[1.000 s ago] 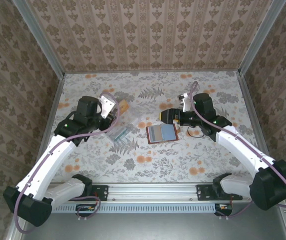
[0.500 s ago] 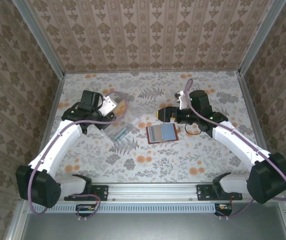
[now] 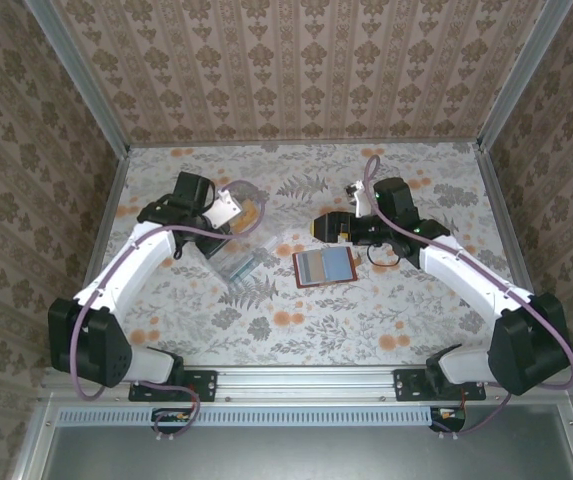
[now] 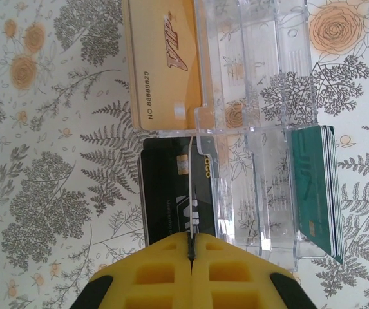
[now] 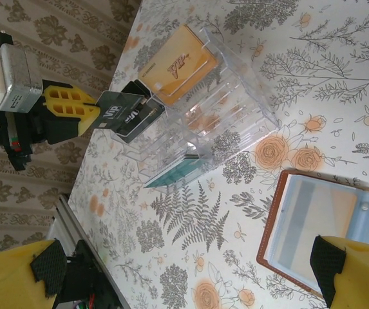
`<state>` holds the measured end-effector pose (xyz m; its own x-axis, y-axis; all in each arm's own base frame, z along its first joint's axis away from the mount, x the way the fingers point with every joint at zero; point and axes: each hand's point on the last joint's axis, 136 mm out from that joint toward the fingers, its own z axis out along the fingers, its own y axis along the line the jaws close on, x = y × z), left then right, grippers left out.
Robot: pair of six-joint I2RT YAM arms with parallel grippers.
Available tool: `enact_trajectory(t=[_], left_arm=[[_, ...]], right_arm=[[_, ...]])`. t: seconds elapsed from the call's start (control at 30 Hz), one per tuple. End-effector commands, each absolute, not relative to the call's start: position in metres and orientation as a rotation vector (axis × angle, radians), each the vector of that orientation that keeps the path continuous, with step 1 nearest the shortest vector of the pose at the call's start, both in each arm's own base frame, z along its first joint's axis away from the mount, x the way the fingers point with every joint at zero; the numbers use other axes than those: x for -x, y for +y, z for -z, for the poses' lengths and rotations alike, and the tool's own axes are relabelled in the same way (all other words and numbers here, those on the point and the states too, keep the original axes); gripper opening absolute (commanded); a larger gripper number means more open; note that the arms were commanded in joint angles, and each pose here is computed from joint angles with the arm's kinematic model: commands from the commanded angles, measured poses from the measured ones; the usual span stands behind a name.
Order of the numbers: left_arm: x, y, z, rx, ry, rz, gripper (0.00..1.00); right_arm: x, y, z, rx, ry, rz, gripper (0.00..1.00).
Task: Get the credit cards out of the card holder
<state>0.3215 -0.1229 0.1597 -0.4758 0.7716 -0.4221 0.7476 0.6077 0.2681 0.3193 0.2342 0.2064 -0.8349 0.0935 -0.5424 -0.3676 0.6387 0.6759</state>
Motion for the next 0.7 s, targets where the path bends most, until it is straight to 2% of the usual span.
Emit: enact_trajectory(t=[0.0,0.3,0.6,0.67], left_arm=[[-0.321,-0.117,-0.156,-1.224,2.357,-0.083,0.00],[-0.317,-0.114,-0.133,-1.218,2.416,-0.077,0.00],[-0.320,-0.112,-0.121,-1.214,2.443,-0.080,0.09],[-0.320,-0.112,-0.118,-1.216,2.447,-0.080,0.14]], right_arm=[[-0.322,0.238,-0.214,0.242,2.303,-1.113,1.00],[-0.323,0.238,-0.212,0.243,2.307,-1.117,1.00],[-0.321,0.238,-0.209,0.235,2.312,-1.122,1.00],[-0.320,0.237,-0.208,0.232,2.314,-1.121,1.00]])
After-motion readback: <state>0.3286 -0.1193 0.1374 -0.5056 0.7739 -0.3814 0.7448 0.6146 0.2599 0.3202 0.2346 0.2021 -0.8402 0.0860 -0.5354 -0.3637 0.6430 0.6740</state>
